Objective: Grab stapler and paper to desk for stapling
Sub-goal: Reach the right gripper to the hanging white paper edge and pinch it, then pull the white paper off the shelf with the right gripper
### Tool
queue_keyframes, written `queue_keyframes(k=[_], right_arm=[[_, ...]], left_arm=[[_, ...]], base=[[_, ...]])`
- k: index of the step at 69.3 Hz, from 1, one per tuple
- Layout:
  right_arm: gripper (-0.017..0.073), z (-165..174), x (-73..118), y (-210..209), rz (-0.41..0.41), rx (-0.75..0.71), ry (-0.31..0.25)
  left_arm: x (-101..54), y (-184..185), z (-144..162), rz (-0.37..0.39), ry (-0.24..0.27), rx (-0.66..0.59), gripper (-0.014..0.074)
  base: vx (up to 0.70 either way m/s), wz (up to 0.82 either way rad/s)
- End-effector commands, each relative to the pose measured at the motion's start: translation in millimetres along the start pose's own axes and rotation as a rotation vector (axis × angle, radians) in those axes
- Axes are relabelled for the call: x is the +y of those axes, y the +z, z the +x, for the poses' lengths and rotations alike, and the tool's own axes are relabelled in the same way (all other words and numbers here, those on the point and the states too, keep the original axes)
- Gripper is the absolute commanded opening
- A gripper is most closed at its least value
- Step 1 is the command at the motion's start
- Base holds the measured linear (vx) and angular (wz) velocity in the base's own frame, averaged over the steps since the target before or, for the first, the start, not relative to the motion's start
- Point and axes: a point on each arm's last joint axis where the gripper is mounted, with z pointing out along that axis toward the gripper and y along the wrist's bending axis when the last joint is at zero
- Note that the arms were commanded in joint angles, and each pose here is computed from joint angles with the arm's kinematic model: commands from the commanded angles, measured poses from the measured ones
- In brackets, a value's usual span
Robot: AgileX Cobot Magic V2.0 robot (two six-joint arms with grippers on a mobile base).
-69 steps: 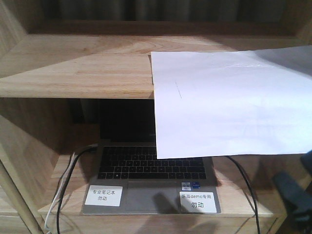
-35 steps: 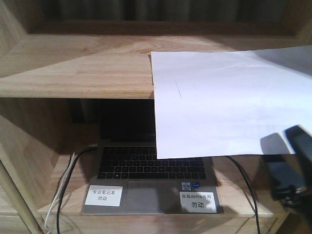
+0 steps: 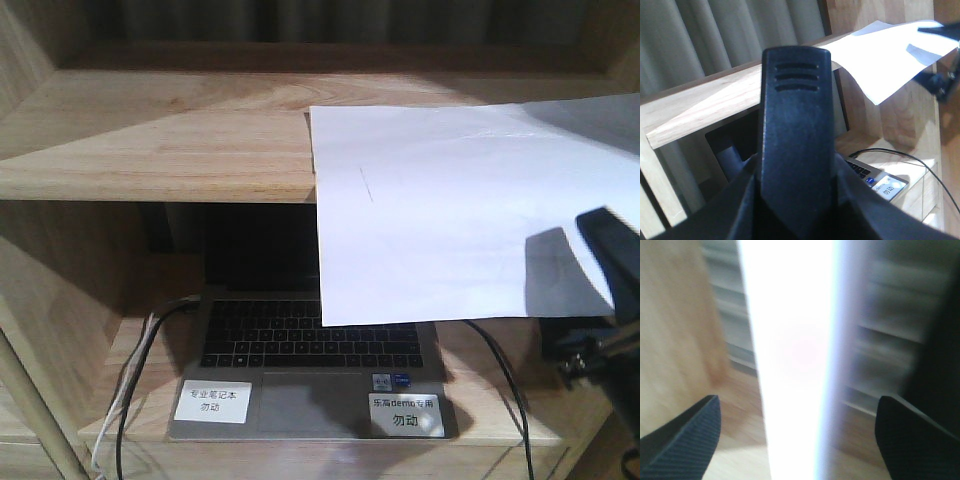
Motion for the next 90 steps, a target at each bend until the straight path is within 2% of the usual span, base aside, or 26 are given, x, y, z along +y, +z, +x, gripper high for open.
queue_keyframes(k=[1,14,25,32,47,55,66,79,90], right_arm=[[0.0594,-5.1,30.0,8.0,-0.248,-0.054,-0.008],[0.0583,-5.1,31.3,9.1,-0.253,-0.054,-0.003],[0.0501,-5.1,31.0,8.8,-0.253,-0.051,0.014],[0.0405,-5.1,31.0,8.8,-0.253,-0.050,0.026],[0.0122,-5.1,31.0,8.8,-0.253,-0.049,0.027],[-0.0015,-4.4,31.2,8.8,-0.255,-0.039,0.049],[-0.0010,-4.2,31.2,8.8,-0.256,-0.033,0.075],[-0.0008,-3.7,31.3,8.8,-0.257,-0.029,0.073],[-0.0004,2.3,32.6,8.5,-0.270,0.036,0.049]], left_arm=[[4.7,-2.2,-18.6,-0.032,-0.007,-0.138,-0.0006],[4.7,-2.2,-18.6,-0.032,-0.007,-0.138,-0.0006],[4.7,-2.2,-18.6,-0.032,-0.007,-0.138,-0.0006],[4.7,-2.2,-18.6,-0.032,-0.007,-0.138,-0.0006],[4.7,-2.2,-18.6,-0.032,-0.007,-0.138,-0.0006],[4.7,-2.2,-18.6,-0.032,-0.007,-0.138,-0.0006],[4.7,-2.2,-18.6,-0.032,-0.007,-0.138,-0.0006],[4.7,-2.2,-18.6,-0.032,-0.007,-0.138,-0.0006],[4.7,-2.2,-18.6,-0.032,-0.007,-0.138,-0.0006]], base=[[0.00,0.00],[0.00,0.00],[0.00,0.00],[0.00,0.00],[0.00,0.00],[0.00,0.00],[0.00,0.00],[0.00,0.00],[0.00,0.00]])
